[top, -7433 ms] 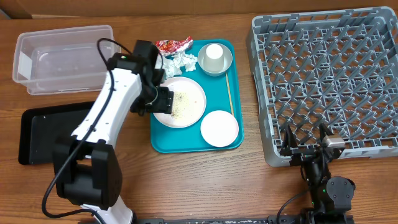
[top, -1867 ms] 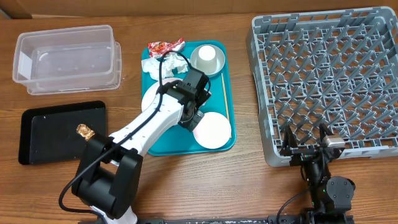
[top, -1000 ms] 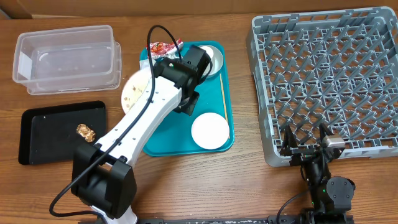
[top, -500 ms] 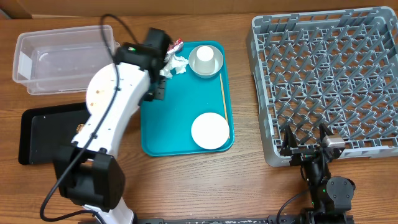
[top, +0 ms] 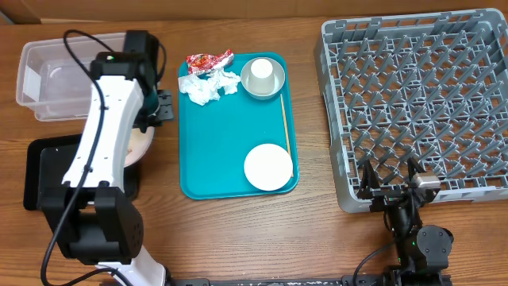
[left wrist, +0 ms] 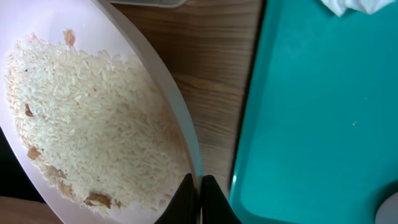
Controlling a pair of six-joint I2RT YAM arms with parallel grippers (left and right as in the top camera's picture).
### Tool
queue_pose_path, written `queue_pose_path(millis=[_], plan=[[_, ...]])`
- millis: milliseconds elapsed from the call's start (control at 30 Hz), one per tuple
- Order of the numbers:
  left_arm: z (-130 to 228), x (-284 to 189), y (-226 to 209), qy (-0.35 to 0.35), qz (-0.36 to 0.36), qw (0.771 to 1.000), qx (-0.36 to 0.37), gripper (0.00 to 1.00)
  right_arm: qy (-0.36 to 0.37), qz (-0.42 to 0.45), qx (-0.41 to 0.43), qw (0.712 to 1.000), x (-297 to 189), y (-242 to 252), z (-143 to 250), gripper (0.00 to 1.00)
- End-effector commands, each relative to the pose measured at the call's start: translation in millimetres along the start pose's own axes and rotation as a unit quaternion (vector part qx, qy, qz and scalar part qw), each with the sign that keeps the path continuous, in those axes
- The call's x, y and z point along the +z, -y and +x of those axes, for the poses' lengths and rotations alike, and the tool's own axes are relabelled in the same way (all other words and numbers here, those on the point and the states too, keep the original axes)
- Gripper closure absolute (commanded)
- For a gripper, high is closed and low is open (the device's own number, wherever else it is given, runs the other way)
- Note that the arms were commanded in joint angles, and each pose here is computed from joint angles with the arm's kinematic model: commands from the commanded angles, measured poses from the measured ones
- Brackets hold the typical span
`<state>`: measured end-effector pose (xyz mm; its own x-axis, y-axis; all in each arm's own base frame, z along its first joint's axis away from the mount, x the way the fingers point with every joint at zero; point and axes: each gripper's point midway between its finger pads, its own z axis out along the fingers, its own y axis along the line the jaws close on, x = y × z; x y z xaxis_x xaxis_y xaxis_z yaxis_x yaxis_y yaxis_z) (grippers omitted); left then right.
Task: Sort waste into correct bins and load items into the dishwasher
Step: 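Carry the plate left over the black tray, then tilt the plate to scrape rice onto the black tray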
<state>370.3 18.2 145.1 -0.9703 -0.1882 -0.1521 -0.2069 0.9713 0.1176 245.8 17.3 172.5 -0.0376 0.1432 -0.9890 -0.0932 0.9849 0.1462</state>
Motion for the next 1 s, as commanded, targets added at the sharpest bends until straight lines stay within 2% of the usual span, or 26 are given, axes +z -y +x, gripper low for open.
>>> queue_pose_path(millis=[0, 267, 633, 967], plan=[[-7, -5, -13, 0.006, 0.009, 1.0, -0.029, 0.96, 0.003, 0.006, -0.002, 1.0, 0, 3, 2, 0.0], [-7, -8, -28, -0.001, 0.075, 0.994, -0.073, 0.96, 0.003, 0.006, -0.002, 1.0, 0, 3, 2, 0.0], [-9, -45, -64, 0.055, 0.121, 0.985, -0.112, 0.96, 0.003, 0.006, -0.002, 1.0, 0, 3, 1, 0.0], [-8, -35, -84, 0.057, 0.181, 0.971, -0.147, 0.96, 0.003, 0.006, -0.002, 1.0, 0, 3, 1, 0.0]])
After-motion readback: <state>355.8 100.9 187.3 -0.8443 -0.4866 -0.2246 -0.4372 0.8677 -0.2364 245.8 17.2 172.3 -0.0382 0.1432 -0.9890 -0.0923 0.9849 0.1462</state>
